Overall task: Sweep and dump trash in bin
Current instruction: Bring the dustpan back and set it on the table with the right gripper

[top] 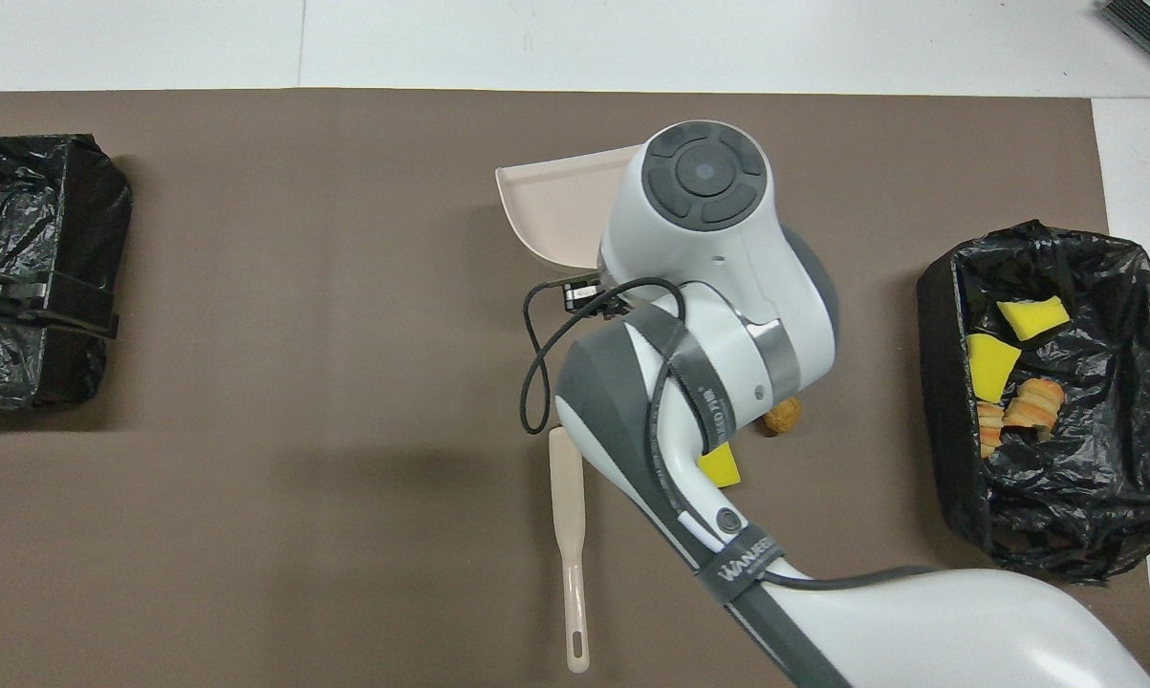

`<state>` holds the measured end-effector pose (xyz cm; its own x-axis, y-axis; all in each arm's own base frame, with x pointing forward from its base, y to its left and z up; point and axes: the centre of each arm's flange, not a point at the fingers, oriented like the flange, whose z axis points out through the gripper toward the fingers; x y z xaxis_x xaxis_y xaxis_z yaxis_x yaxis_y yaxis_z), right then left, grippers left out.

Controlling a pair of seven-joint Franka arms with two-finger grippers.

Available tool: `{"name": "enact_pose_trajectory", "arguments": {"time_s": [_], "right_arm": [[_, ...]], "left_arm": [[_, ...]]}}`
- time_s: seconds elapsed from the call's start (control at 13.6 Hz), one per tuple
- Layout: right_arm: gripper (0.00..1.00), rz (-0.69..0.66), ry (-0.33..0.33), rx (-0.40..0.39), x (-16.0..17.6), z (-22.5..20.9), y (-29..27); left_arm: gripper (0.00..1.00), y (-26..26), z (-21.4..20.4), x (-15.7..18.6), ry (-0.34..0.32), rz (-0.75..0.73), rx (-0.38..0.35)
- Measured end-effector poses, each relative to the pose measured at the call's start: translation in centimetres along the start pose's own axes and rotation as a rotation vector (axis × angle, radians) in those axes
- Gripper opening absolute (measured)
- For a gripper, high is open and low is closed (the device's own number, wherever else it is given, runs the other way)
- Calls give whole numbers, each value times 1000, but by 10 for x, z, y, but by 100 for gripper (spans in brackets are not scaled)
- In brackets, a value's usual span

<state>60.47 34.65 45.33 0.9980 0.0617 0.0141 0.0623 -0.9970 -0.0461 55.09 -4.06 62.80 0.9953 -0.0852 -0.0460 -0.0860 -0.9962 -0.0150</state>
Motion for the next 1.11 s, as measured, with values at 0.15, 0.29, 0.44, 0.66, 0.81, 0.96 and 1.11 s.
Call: {"name": "enact_pose_trajectory", "arguments": {"time_s": [0.15, 0.29, 0.44, 0.66, 0.81, 0.96, 1.11], "right_arm": [[33, 84, 9, 36, -3, 29, -33], [33, 91, -1, 36, -7, 59, -54], [33, 89, -12, 29, -7, 74, -57], [33, 96, 4, 35, -2, 78, -54], [33, 96, 2, 33, -3, 80, -54], [33, 96, 1, 33, -3, 80, -54], [33, 97, 0, 33, -3, 81, -54]], "left_arm": [[100, 1, -4, -2, 8, 1, 0], [100, 1, -10, -4, 21, -10, -17], [100, 1, -14, -6, 32, -29, -31], [100, 4, -12, -5, 26, -29, -38], [100, 6, -7, -1, 20, -27, -39], [100, 9, 3, 4, 24, -23, -40], [100, 19, 20, 11, 40, -6, -42]]}}
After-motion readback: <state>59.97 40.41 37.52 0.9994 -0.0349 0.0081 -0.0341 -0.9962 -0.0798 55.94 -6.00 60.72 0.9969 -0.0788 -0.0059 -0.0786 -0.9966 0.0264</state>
